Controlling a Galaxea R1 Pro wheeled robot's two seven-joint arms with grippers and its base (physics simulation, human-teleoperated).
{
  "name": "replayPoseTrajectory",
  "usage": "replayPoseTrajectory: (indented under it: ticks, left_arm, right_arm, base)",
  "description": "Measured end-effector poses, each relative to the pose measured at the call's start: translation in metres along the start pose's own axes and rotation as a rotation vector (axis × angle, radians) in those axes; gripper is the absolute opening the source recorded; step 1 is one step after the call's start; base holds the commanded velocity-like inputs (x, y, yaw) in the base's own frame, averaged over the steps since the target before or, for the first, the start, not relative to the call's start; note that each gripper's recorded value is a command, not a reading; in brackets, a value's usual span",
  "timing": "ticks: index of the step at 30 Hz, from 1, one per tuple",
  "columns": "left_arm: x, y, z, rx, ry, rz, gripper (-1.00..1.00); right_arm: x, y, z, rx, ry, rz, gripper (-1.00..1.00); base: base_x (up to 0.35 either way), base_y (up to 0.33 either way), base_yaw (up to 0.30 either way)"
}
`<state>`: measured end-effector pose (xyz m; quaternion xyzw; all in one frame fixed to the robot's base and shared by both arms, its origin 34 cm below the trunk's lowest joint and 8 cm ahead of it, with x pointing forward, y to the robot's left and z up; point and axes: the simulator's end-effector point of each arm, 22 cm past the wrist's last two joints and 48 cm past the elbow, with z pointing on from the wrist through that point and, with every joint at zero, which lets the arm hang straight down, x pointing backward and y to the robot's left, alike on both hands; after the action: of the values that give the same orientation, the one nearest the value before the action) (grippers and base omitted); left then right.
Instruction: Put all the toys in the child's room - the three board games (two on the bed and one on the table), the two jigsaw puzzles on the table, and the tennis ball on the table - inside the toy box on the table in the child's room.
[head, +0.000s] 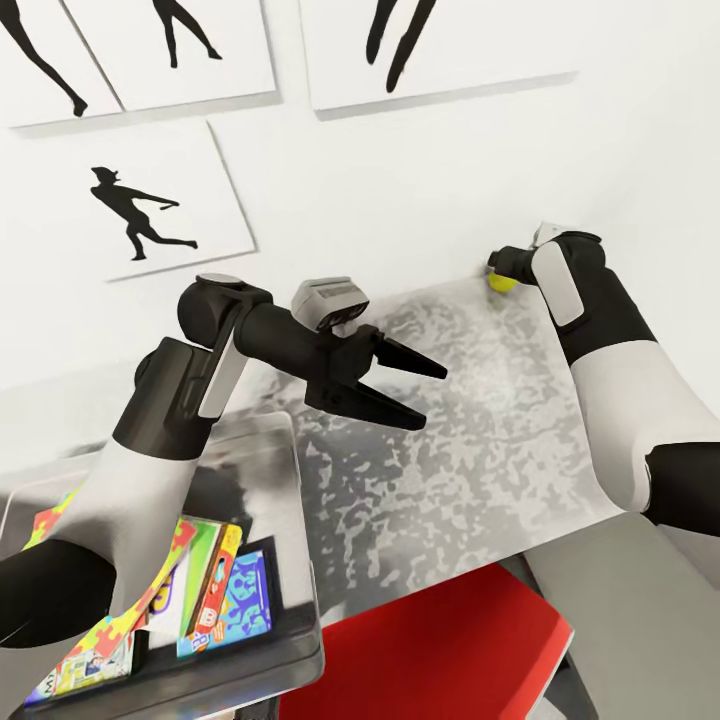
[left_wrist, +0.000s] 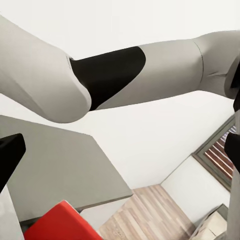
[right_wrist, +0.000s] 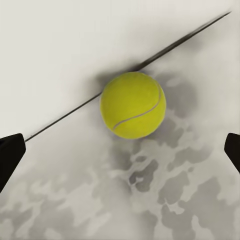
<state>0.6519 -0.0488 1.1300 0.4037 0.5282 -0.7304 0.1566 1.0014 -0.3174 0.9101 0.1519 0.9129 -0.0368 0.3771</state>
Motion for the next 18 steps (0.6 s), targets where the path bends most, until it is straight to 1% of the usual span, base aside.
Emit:
replayPoseTrajectory:
  ticks: [6, 9, 14, 16, 18]
  left_arm:
    - [0.0, 0.002, 0.001, 0.009, -0.003, -0.001, 1.0]
    - [-0.005, 0.002, 0.002, 0.013, 0.001, 0.012, 1.0]
    - [-0.023, -0.002, 0.005, 0.016, 0.029, 0.069, 1.0]
    - [-0.026, -0.003, 0.008, 0.022, 0.039, 0.08, 1.0]
    - [-0.028, -0.005, 0.014, 0.031, 0.065, 0.095, 1.0]
  right_arm:
    - [0.008, 0.0, 0.006, 0.002, 0.007, -0.001, 1.0]
    - [0.011, 0.0, 0.009, 0.003, 0.011, -0.002, 1.0]
    - [0.017, -0.001, 0.013, 0.005, 0.018, -0.003, 1.0]
    - [0.019, -0.001, 0.015, 0.006, 0.022, -0.004, 1.0]
    - [0.022, -0.002, 0.017, 0.007, 0.025, -0.005, 1.0]
  base:
    - [0.0, 0.0, 0.0]
    - [0.0, 0.0, 0.0]
    - [0.0, 0.0, 0.0]
    - [0.0, 0.0, 0.0]
    - [0.0, 0.0, 0.0]
